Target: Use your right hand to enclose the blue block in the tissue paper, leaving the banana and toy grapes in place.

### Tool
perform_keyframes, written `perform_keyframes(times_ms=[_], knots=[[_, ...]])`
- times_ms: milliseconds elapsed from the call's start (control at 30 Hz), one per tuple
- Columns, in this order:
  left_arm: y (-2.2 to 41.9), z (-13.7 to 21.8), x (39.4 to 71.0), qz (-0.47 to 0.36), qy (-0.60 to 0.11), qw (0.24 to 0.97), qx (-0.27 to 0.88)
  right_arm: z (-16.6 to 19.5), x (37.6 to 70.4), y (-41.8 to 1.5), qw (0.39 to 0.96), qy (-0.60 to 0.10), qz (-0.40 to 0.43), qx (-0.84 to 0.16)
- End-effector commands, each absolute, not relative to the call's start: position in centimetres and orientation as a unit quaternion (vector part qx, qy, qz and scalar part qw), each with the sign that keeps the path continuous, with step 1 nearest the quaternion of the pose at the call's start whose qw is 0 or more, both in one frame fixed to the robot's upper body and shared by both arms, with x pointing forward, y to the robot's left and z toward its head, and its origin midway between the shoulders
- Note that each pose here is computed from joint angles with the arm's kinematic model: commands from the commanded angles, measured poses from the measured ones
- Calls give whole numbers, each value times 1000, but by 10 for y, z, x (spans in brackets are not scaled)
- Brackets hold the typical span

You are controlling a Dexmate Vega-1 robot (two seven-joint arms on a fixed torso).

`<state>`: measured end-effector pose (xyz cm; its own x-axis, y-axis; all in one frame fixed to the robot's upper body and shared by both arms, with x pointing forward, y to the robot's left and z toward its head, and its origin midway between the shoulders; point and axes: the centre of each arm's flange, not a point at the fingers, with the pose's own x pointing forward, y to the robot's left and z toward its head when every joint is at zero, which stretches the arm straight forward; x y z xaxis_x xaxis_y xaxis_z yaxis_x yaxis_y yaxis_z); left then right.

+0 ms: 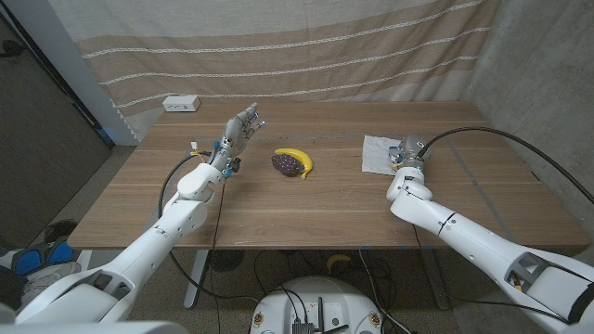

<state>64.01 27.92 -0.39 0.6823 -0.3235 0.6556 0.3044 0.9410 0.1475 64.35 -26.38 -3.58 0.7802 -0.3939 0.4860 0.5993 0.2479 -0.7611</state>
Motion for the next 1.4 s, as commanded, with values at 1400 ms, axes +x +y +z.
perform_keyframes(times_ms=[1400], knots=[[281, -1, 646, -180, -363, 914, 11, -33, 634, -288, 779, -19, -395, -486]])
